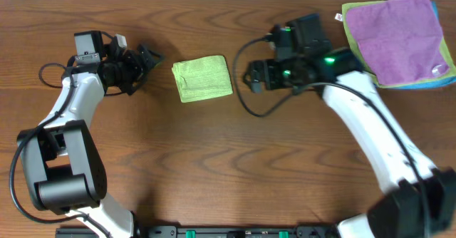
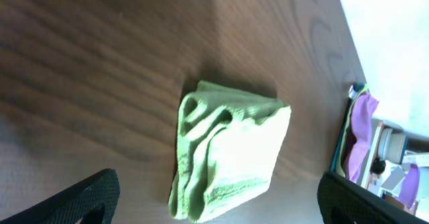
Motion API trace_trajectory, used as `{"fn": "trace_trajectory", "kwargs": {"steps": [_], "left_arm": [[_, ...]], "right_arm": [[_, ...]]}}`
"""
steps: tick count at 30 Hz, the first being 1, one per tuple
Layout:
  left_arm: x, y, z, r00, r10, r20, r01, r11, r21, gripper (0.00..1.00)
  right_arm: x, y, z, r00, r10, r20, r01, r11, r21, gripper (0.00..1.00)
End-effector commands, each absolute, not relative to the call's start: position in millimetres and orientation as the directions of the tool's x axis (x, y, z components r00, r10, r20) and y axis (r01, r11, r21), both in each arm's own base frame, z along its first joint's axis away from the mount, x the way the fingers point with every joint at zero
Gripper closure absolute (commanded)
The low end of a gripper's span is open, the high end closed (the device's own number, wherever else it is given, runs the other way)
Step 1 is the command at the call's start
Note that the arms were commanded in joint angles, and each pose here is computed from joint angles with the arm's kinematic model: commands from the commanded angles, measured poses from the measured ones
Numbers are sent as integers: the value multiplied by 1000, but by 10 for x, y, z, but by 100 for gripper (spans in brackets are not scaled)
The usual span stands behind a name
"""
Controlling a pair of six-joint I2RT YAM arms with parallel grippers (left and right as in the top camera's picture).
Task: Fold the cloth
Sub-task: 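Release the right gripper and retract the right arm to the right, then grasp the folded green square's edge with the left gripper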
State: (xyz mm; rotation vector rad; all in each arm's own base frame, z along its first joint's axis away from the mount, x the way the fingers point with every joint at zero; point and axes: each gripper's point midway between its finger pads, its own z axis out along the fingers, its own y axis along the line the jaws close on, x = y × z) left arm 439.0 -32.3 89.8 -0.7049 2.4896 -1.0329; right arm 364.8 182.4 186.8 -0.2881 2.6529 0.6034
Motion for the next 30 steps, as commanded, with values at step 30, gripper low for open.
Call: {"fn": "trace_trajectory", "kwargs": {"steps": [30], "left_arm": [[4077, -813, 808, -876, -481, -31, -325, 638, -699, 5]], "right_arm": [[2132, 610, 1336, -750, 410, -519, 110, 851, 514, 1]]}}
